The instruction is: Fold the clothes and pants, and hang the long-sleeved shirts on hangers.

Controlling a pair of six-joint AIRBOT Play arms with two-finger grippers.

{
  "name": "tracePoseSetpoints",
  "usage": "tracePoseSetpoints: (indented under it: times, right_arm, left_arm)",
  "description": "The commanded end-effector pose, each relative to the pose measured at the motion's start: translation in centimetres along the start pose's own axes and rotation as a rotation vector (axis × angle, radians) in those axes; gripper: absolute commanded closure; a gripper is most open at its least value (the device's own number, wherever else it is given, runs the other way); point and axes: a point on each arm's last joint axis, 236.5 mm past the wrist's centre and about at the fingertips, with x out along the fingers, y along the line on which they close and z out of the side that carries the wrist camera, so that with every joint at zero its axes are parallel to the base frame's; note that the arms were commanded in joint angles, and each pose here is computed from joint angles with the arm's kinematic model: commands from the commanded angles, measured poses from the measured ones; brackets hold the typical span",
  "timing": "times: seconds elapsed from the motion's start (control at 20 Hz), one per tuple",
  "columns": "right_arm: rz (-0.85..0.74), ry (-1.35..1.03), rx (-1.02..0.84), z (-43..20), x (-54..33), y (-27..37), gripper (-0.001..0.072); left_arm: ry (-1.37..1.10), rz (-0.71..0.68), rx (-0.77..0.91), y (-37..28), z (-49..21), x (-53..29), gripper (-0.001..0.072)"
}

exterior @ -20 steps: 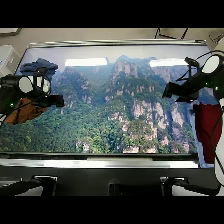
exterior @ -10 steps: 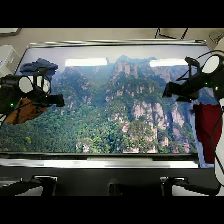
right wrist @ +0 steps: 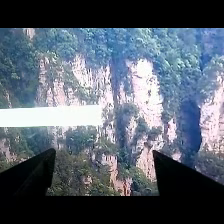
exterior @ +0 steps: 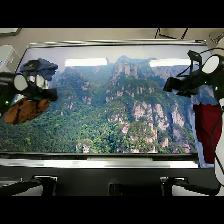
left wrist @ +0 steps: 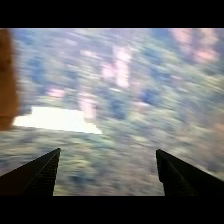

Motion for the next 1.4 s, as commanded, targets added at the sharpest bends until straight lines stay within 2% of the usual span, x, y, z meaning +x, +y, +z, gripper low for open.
tracePoseSetpoints:
  times: [0.0,0.1,0.2,0.3,0.55,0.7,0.75,0.8,0.85,1.0,1.15,1.25,1.35]
  right_arm:
    - [-0.008,-0.005,-0.024,0.1,0.1,-0.2,0.0027]
    - [-0.007,0.02,-0.024,-0.5,0.1,-0.2,0.0027]
    - [-0.001,0.037,-0.022,-0.9,0.0,0.0,0.0027]
    - [0.032,0.041,-0.013,-1.0,0.0,0.8,0.0027]
    - [0.101,0.078,0.076,-1.7,-0.1,2.5,0.0027]
    - [0.106,0.146,0.093,-3.3,-0.3,2.7,0.0027]
    - [0.103,0.176,0.097,-4.0,-0.4,2.6,0.0027]
    - [0.099,0.2,0.098,-4.6,-0.5,2.6,0.0027]
    - [0.097,0.222,0.096,-5.1,-0.6,2.5,0.0027]
    - [0.092,0.253,0.094,-5.8,-0.8,2.4,0.0027]
    - [0.09,0.255,0.093,-5.8,-0.8,2.4,0.0027]
    - [0.091,0.255,0.093,-5.8,-0.8,2.4,0.0027]
    - [0.091,0.257,0.091,-5.9,-0.9,2.4,0.0027]
  left_arm:
    - [0.01,0.218,-0.133,11.1,0.9,-1.8,-0.0006]
    - [0.036,0.252,-0.361,17.6,-0.3,-1.5,-0.0007]
    - [0.064,0.183,-0.539,21.0,-1.8,1.1,-0.0007]
    - [0.082,0.096,-0.646,22.2,-2.3,4.5,-0.0008]
    - [0.146,0.042,-0.653,22.3,-3.3,11.5,-0.0006]
    - [0.191,-0.042,-0.654,20.5,-3.9,14.1,0.0003]
    - [0.189,-0.06,-0.651,20.1,-3.7,14.2,0.0083]
    - [0.186,-0.065,-0.654,20.0,-3.6,13.9,0.0461]
    - [0.168,-0.079,-0.65,19.9,-3.1,13.1,0.068]
    - [-0.012,-0.095,-0.647,20.3,1.6,7.2,0.0683]
    - [-0.417,-0.168,-0.666,19.4,9.6,-6.5,0.0683]
    - [-0.661,-0.244,-0.597,15.6,12.0,-17.3,0.0683]
    - [-0.811,-0.313,-0.46,9.4,11.5,-25.9,0.0683]
